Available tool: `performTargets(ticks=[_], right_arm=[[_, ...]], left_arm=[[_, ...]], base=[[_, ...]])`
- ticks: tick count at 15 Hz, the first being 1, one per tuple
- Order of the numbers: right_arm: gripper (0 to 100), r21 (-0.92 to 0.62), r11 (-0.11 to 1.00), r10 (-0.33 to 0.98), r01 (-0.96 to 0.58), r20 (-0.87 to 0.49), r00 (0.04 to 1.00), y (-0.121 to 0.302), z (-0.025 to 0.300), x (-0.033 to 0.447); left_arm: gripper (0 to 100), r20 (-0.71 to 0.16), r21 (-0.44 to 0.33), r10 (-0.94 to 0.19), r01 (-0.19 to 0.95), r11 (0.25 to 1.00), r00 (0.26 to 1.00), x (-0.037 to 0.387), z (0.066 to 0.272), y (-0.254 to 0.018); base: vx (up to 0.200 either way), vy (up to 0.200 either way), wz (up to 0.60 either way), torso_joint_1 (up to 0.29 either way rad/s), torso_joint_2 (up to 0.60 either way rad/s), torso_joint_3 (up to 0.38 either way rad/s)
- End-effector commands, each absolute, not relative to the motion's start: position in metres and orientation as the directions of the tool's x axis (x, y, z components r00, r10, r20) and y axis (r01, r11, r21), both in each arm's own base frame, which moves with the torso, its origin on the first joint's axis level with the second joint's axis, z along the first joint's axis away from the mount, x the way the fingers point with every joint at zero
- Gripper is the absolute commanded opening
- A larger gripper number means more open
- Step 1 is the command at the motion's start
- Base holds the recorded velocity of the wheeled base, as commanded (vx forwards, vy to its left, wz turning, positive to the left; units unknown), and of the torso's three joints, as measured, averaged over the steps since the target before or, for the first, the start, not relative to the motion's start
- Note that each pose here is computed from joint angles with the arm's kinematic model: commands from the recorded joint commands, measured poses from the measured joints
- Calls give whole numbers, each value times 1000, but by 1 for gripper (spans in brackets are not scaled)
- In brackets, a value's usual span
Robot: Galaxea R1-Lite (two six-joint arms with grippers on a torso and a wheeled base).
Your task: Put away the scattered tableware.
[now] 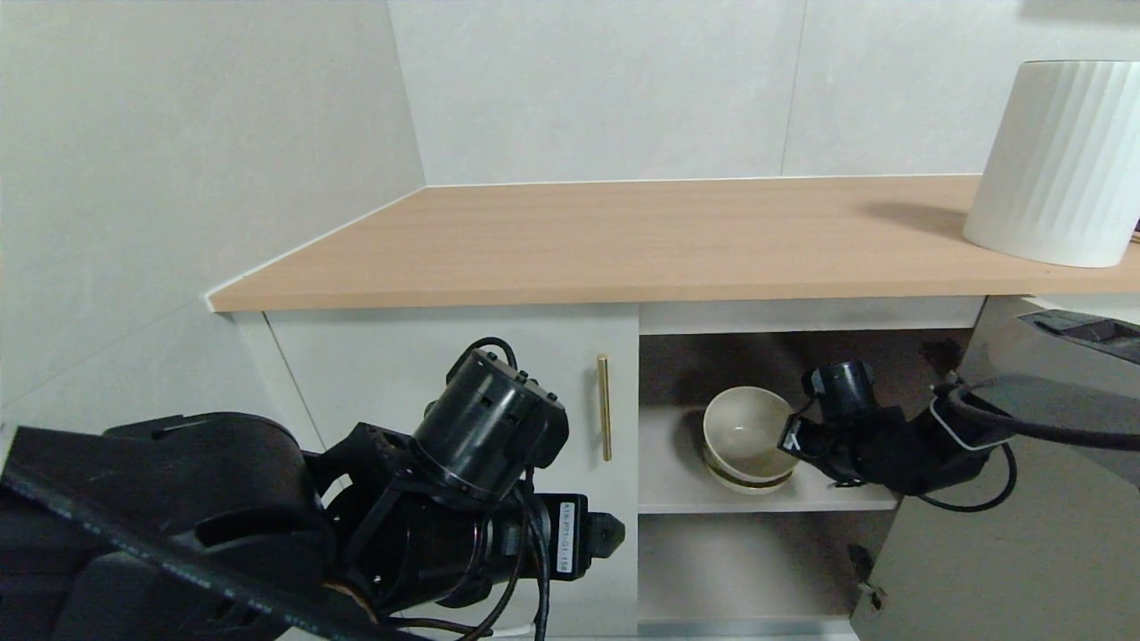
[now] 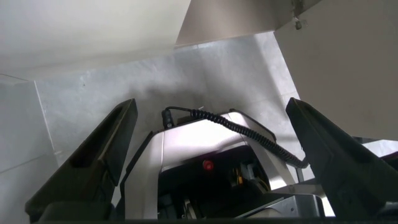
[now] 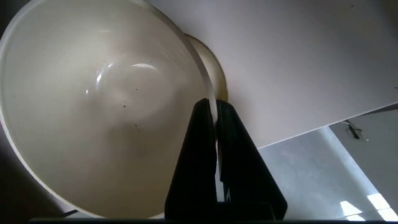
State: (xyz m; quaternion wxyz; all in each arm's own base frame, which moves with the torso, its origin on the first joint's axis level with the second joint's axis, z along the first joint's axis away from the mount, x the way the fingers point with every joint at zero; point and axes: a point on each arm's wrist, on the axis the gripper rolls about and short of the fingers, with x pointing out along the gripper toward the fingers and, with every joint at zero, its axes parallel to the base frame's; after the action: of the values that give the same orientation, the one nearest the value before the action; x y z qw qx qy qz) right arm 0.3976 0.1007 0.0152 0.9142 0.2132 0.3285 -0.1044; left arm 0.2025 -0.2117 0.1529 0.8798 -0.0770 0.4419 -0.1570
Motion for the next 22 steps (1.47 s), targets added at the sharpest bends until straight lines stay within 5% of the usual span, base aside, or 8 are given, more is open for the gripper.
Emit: performTargets(ticks=[1,8,9,17,22], right_arm=[[0,315,888,-55,336,-651,757,100,10,400],[0,313,888,-57,336,-650,757,101,8,403],[100,313,888,-57,336,-650,757,101,8,403],[100,314,889,-54,333,-651,757,101,12,400],[100,328,917,66,229,-688,722,104,74,332]], left_arm=[[100,-755,-273,-342,207,940,559,203,152,-212],[100,-756,-272,-342,206,940,558,203,152,-212],[100,-756,-272,-342,206,940,558,203,152,-212],[100,-752,-276,-341,200,940,564,204,153,-210],[100,-666,-339,-350,151,929,659,201,191,-173]], base=[[0,0,0,0,0,0],[0,0,0,0,0,0],[0,0,0,0,0,0],[0,0,0,0,0,0],[0,0,0,0,0,0]])
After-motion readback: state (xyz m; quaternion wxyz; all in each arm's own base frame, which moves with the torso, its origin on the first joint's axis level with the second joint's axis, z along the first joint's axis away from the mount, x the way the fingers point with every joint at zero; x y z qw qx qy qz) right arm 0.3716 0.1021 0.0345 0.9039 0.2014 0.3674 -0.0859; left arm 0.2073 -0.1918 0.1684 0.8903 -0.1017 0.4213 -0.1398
